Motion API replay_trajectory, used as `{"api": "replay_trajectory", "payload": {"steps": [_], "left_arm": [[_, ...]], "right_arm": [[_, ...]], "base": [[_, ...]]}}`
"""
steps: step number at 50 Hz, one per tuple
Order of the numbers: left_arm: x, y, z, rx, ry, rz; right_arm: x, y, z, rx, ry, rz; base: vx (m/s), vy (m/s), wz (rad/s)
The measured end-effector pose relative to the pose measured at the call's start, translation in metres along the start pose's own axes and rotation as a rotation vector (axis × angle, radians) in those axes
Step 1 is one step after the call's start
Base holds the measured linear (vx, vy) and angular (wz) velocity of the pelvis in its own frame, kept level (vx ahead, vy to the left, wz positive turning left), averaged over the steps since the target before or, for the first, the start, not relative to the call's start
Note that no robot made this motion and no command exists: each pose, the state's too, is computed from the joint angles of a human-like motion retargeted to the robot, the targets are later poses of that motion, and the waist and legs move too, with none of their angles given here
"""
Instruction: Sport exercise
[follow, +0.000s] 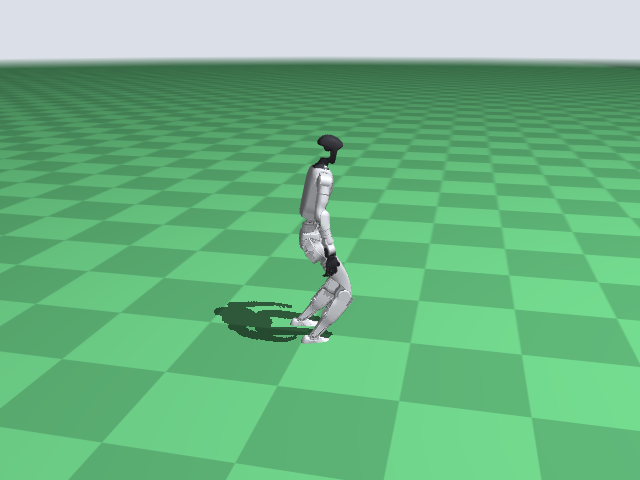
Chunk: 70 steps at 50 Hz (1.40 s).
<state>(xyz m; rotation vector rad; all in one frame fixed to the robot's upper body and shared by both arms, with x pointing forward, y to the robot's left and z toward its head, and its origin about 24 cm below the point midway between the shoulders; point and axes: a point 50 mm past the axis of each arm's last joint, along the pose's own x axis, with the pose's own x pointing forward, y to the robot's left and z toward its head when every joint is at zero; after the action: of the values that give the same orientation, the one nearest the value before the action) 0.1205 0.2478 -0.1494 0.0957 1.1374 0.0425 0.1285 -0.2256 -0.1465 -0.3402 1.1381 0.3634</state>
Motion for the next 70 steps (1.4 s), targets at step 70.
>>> {"api": "replay_trajectory", "payload": {"steps": [70], "left_arm": [[-0.005,0.020,0.074,0.243,-0.293,0.303]], "right_arm": [[0.002,-0.006,-0.009,0.112,0.016,-0.233]], "base": [[-0.35,0.04,0.14]]}}
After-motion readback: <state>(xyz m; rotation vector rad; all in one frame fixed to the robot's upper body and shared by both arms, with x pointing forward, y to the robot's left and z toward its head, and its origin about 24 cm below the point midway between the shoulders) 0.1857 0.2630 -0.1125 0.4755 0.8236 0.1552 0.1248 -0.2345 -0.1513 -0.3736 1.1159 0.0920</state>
